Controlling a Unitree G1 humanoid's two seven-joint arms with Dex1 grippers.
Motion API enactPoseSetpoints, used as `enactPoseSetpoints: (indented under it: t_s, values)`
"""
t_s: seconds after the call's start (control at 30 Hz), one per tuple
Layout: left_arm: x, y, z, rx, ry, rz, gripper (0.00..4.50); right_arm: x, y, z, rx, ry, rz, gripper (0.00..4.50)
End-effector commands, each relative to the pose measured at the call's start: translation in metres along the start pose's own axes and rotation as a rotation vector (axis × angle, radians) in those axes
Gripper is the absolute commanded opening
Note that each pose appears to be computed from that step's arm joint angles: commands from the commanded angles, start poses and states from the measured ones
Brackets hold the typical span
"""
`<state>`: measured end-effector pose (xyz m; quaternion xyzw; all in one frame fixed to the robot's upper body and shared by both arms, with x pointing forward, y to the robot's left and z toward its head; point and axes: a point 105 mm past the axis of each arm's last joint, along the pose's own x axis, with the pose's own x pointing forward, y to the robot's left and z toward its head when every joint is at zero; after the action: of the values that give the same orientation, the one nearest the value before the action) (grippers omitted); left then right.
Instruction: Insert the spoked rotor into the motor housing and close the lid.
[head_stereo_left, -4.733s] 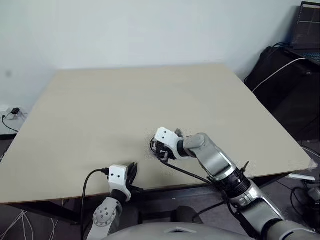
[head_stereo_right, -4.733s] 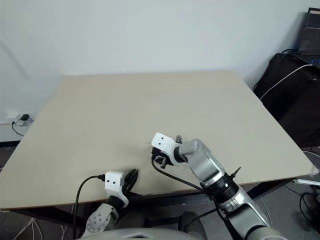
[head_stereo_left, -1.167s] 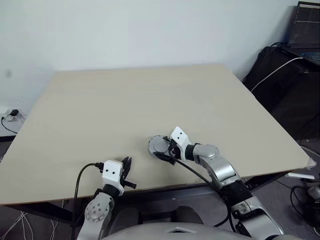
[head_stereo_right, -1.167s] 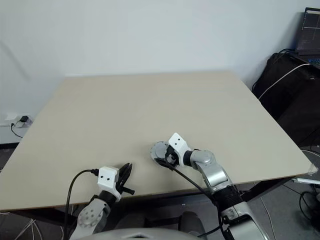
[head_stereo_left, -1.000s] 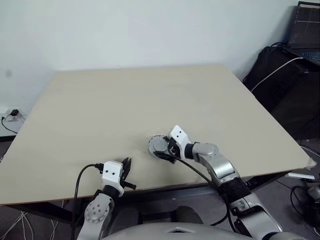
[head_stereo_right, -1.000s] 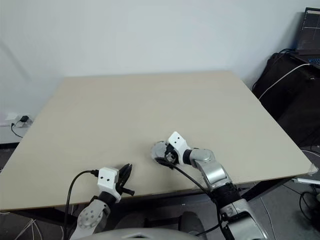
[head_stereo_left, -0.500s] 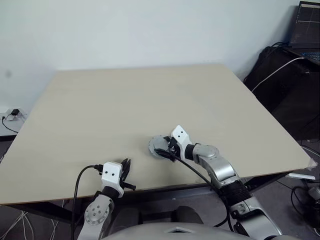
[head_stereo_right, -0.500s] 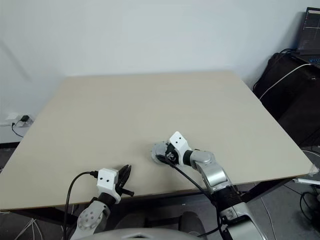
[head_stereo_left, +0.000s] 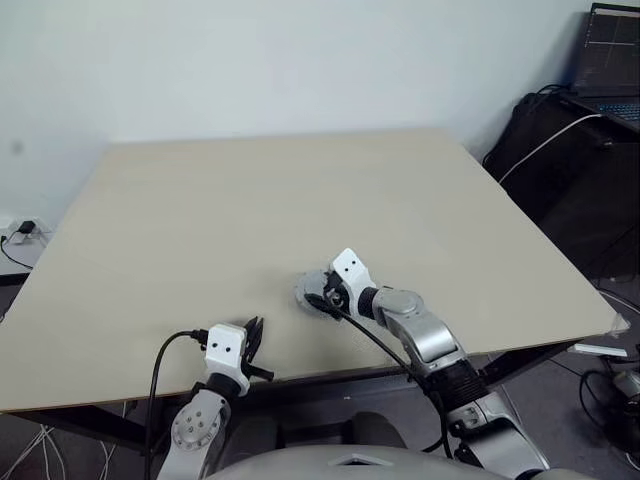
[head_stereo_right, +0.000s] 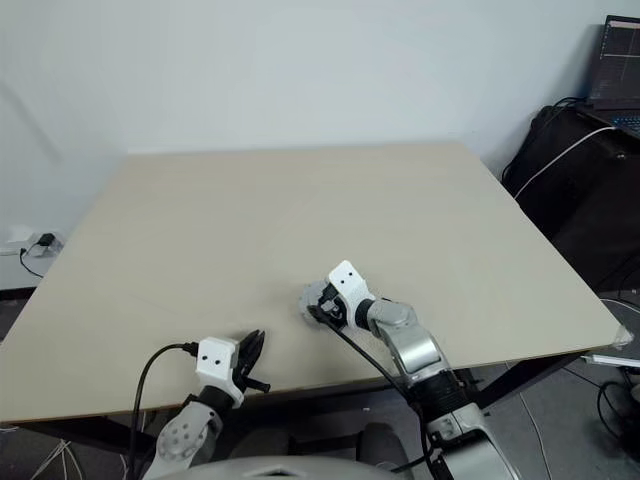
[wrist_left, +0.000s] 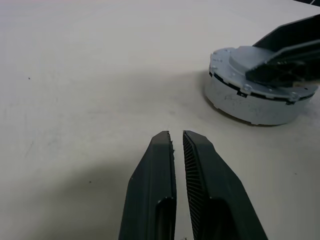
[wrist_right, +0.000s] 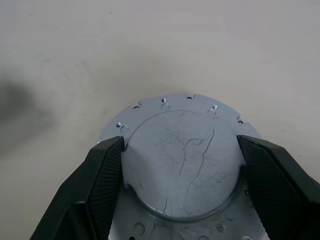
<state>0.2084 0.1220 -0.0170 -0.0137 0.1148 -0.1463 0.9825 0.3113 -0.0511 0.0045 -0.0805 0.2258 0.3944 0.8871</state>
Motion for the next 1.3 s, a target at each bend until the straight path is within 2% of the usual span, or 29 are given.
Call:
enactPoseSetpoints:
  t_s: [0.03,0.57,1.3]
  values:
    - [0.002,-0.001,0.014,-0.001,-0.058,-0.001,0.42,0.000,-0.010,0.017,-0.011,-0.044,-0.044,3.28]
    - [0.002,-0.001,0.010,-0.003,-0.048,-0.009,0.42,-0.001,-0.003,0.002,-0.025,0.091,0.057,3.28]
    - [0.002,-0.003,0.015,0.009,-0.056,-0.013,0.42,-0.003,-0.008,-0.016,-0.067,0.188,0.015,3.28]
